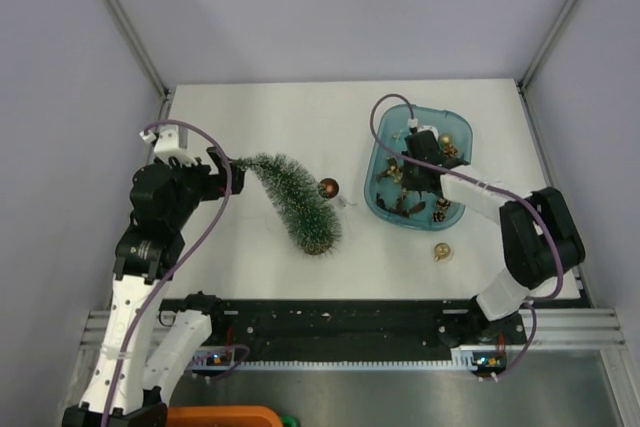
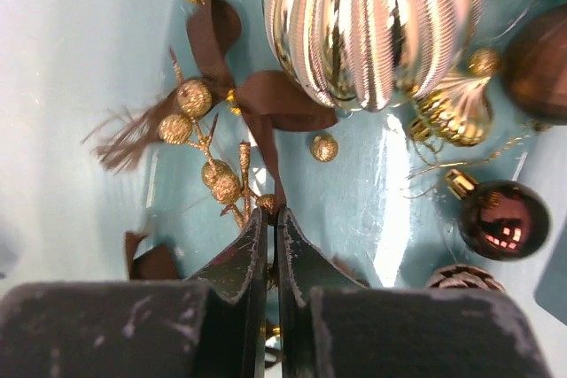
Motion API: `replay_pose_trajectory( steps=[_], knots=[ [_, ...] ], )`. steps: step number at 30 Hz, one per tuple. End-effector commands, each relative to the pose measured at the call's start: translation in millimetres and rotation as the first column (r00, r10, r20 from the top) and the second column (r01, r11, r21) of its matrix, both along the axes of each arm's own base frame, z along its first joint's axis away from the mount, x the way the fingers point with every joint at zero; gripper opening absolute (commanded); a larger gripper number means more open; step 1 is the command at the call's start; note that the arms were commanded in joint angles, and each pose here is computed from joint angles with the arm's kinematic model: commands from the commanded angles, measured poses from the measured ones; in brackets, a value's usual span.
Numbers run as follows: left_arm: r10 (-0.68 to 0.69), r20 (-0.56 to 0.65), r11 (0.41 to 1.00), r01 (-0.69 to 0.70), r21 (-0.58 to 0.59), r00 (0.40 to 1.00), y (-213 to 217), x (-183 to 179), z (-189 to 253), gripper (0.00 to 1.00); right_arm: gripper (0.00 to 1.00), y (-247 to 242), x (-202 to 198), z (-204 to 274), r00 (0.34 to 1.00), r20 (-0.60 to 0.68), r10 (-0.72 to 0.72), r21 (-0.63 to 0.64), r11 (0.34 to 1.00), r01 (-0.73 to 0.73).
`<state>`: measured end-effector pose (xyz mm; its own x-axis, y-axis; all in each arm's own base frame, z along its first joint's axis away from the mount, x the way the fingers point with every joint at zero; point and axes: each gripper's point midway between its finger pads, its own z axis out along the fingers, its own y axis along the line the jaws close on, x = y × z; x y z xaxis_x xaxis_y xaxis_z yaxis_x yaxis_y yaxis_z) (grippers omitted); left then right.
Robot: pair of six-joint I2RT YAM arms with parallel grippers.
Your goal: Decorate the small christmas tree
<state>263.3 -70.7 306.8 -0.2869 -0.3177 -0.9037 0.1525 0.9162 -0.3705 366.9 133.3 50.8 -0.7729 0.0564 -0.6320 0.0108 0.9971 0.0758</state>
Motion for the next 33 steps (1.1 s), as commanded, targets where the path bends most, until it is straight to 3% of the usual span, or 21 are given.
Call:
replay_pose_trajectory(
  steps=[1,8,20,24,27,33],
  knots=[
    [0.062,0.079,0.997,-0.066,0.045,0.995,15.5,-3.1,29.4,0.99,0.0,-7.1,17.3,69.7,0.983,0.178,-0.049,0.042,0.998,0.042],
    [0.254,0.071,0.959,-0.261,0.114,0.965,54.3,-8.0,36.8,0.99,0.0,-1.7,17.4,151.7,0.946,0.32,-0.044,0.123,0.992,0.004],
    [0.304,0.169,0.926,-0.333,0.177,0.937,74.7,-33.3,60.0,0.99,0.0,18.5,-13.6,311.3,0.827,0.562,0.031,0.261,0.941,-0.213],
    [0.335,0.205,0.914,-0.37,0.164,0.92,81.7,-41.0,74.1,0.99,0.0,36.3,-38.2,357.2,0.766,0.637,0.087,0.314,0.878,-0.362],
    [0.33,0.244,0.916,-0.372,0.152,0.912,82.1,-47.5,86.3,0.99,0.0,59.2,-63.0,391.5,0.694,0.702,0.161,0.338,0.783,-0.523],
    [0.185,0.349,0.956,-0.25,0.154,0.919,59.7,-60.9,116.3,0.99,0.0,87.4,-110.3,448.0,0.535,0.802,0.264,0.286,0.617,-0.733]
  ],
)
